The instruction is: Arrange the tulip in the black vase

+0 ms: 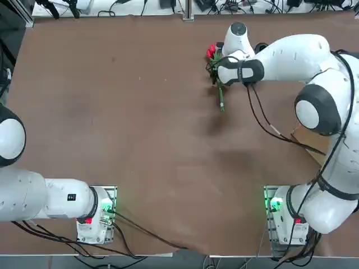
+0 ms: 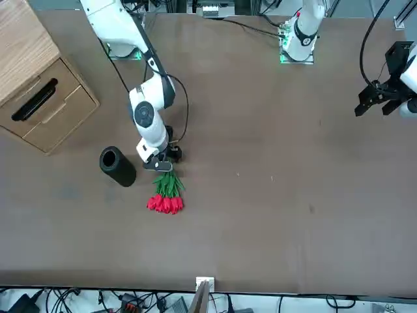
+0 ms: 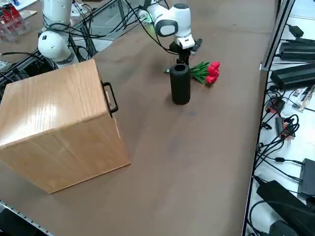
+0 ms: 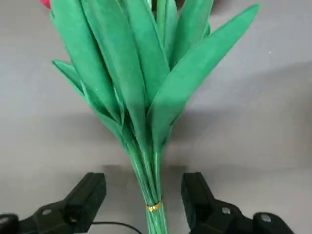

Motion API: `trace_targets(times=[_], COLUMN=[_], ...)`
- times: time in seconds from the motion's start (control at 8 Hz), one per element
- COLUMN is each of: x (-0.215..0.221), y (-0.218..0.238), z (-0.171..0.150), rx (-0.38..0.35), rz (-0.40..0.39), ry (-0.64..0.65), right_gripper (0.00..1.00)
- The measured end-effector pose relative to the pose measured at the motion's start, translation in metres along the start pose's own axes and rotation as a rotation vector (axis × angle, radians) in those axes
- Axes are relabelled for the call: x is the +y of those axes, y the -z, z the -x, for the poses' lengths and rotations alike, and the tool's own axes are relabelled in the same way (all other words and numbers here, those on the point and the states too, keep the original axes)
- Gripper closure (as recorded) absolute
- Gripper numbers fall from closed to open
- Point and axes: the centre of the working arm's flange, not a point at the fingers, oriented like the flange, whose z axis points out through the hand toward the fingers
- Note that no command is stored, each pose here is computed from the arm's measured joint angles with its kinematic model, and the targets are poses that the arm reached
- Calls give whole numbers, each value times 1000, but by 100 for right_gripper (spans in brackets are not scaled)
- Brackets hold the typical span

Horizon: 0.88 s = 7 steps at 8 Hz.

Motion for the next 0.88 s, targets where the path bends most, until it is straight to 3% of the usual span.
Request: trace_targets(times=[0.88], x=[3], y=[-20], z=[5], rx=[-26], rz=[18], ry=[-4], right_gripper=[22])
